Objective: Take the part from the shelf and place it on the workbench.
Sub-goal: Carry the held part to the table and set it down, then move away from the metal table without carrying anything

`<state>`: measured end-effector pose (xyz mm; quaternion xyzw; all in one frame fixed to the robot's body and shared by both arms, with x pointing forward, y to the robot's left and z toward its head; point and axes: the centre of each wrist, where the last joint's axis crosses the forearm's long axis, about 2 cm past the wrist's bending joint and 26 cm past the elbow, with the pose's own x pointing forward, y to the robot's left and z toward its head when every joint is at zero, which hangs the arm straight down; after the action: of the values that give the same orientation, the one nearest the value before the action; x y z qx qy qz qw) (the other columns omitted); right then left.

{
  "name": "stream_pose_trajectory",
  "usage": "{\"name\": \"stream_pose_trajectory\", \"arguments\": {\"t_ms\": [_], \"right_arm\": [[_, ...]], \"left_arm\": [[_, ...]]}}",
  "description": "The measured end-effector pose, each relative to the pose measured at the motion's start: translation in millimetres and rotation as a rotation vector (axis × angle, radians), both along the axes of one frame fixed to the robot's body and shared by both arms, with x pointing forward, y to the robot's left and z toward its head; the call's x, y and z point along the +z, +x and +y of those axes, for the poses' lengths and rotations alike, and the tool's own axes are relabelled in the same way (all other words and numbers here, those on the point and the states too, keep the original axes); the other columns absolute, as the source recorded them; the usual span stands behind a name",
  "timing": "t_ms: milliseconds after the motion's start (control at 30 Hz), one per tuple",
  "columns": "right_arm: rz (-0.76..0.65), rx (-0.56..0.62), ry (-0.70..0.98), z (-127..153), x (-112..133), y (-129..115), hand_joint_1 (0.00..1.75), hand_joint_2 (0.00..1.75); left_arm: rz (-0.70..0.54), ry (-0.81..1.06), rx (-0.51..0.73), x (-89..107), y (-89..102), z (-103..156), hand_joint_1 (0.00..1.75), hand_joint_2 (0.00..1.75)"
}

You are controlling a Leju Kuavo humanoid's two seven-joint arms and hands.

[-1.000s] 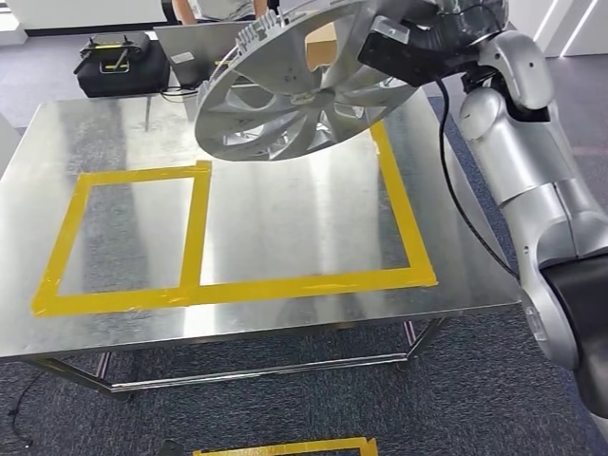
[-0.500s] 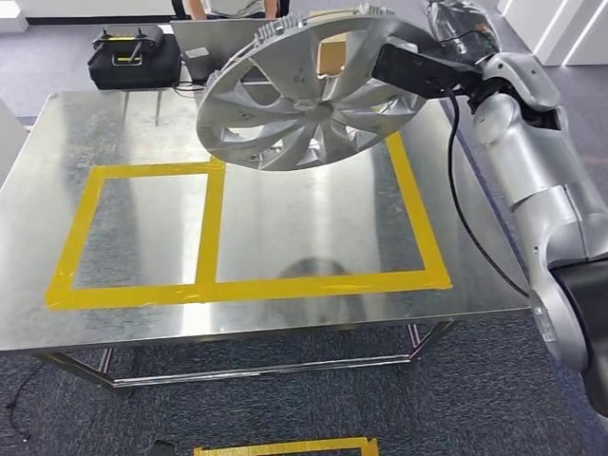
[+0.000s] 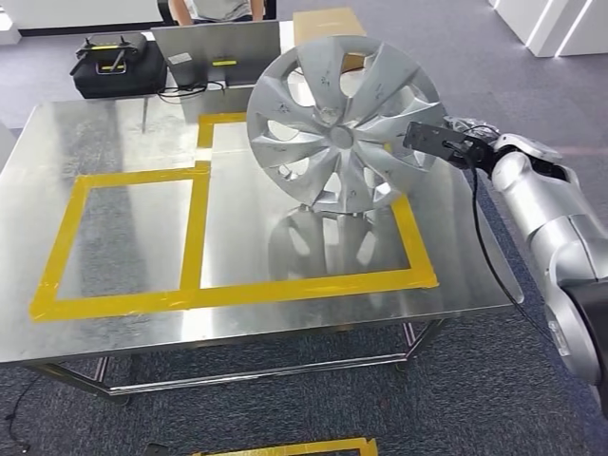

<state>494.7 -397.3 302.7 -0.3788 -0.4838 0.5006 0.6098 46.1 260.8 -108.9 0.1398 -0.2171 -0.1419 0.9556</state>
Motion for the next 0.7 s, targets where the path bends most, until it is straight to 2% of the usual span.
{"name": "stream_pose_trajectory", "arguments": {"t_ms": [133, 233, 467, 700], "right_arm": [[0.251, -0.050, -0.064, -22, -17, -9, 0.00, 0.00], [0.336, -0.060, -0.085, -38, -31, -18, 0.00, 0.00], [0.386, -0.088, -0.110, -46, -51, -26, 0.00, 0.00], [0.330, -0.075, -0.116, -45, -54, -27, 0.00, 0.00]], "left_arm": [[-0.006, 0.003, 0.002, 0.1, 1.1, 1, 0.00, 0.00], [-0.007, 0.008, -0.005, 0.0, 0.7, 2, 0.00, 0.00], [-0.011, 0.016, -0.003, 0.1, 1.8, 4, 0.00, 0.00], [-0.013, 0.022, 0.007, 0.2, 2.5, 5, 0.00, 0.00]]}}
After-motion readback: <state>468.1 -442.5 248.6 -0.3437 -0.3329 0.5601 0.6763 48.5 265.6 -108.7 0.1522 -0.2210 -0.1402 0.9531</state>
